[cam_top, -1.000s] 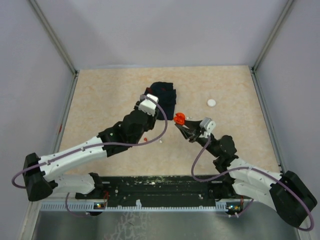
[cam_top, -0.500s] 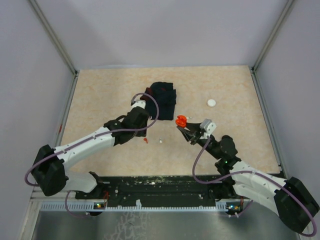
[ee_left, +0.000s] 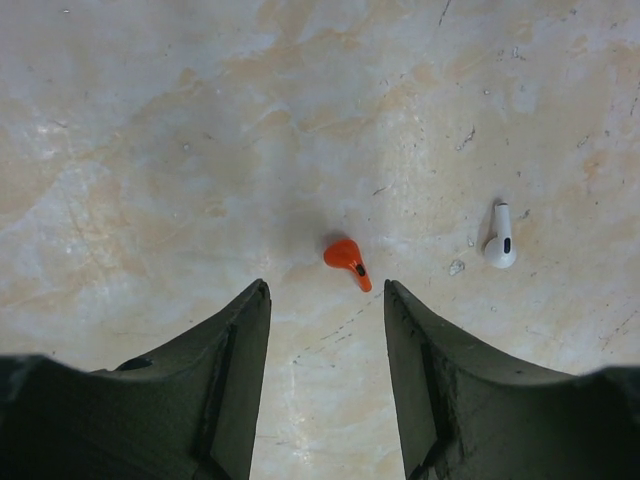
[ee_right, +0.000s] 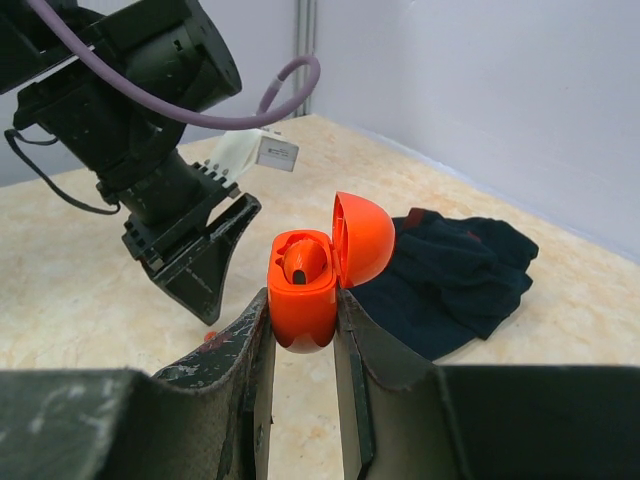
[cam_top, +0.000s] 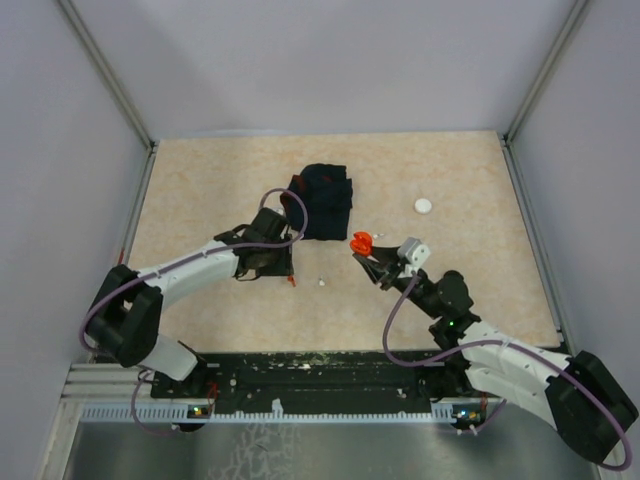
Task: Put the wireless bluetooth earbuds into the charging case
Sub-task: Pick up the earbud from the center of the board.
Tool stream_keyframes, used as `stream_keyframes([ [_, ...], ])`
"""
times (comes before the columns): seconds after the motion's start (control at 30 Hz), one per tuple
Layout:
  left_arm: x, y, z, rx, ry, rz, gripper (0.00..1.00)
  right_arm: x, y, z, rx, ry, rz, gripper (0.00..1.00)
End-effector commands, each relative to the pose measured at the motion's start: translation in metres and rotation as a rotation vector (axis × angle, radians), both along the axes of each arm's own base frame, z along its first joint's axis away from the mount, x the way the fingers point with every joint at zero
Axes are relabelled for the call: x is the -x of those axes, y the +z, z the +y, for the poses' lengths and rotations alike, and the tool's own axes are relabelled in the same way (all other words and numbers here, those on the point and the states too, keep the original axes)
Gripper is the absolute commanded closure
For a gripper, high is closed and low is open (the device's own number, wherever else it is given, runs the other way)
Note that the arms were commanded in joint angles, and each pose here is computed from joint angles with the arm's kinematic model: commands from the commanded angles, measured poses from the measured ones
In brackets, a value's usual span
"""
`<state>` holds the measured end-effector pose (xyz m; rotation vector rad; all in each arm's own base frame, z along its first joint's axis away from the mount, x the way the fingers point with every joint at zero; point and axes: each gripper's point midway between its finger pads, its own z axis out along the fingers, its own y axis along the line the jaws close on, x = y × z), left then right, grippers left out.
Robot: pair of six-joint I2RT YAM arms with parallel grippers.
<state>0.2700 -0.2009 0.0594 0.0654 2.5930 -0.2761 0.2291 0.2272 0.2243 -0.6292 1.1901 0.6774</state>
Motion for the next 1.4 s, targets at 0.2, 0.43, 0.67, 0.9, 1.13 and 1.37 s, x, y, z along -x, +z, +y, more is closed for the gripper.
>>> stream_keyframes([
  [0.2, -0.002, -0.020, -0.018, 0.075, -0.026, 0.081, 0.51, -0.001, 0.007, -0.001, -0.031, -0.004, -0.026, 1.00],
  [0.43, -0.002, -0.027, -0.017, 0.071, -0.028, 0.091, 0.51, -0.001, 0.007, 0.000, -0.029, -0.004, -0.026, 1.00],
  [0.67, -0.007, -0.031, -0.017, 0.072, -0.035, 0.091, 0.53, -0.001, 0.008, 0.000, -0.032, -0.001, -0.026, 1.00],
  [0.9, -0.007, -0.037, -0.017, 0.060, -0.038, 0.107, 0.58, -0.001, 0.008, 0.001, -0.031, 0.002, -0.026, 1.00],
  [1.13, -0.002, -0.039, -0.017, 0.058, -0.043, 0.138, 0.61, -0.001, 0.010, 0.001, -0.032, 0.003, -0.028, 1.00],
  [1.37, 0.000, -0.035, -0.013, 0.032, -0.038, 0.145, 0.60, -0.001, 0.009, 0.001, -0.035, 0.003, -0.028, 1.00],
])
